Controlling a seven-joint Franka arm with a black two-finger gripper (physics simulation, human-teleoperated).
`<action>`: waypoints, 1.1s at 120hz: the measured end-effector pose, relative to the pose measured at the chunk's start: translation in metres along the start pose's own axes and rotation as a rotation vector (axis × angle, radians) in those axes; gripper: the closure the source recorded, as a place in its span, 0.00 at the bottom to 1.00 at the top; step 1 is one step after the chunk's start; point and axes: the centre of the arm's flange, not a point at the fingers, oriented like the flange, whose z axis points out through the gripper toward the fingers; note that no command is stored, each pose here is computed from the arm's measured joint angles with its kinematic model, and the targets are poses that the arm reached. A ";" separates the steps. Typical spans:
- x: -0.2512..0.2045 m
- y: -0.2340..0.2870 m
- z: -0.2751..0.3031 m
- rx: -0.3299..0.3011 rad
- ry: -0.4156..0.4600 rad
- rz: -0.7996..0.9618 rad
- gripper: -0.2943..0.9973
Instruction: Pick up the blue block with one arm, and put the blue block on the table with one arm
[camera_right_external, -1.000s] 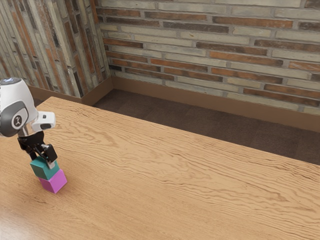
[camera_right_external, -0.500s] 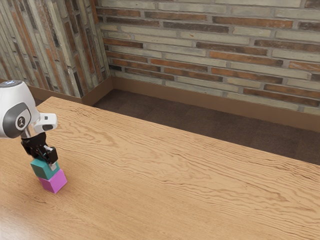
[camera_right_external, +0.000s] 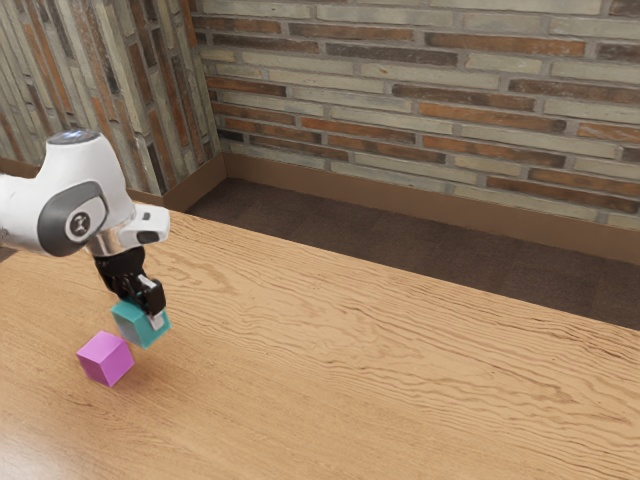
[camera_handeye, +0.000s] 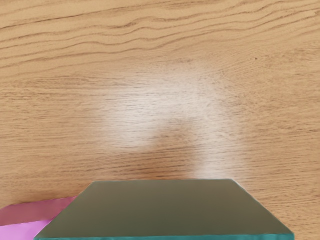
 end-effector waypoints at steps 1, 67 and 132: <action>-0.002 0.003 0.001 -0.003 -0.002 0.001 0.47; -0.023 0.065 0.063 -0.061 -0.082 -0.119 0.46; 0.098 -0.020 -0.172 -0.085 0.161 -0.265 0.26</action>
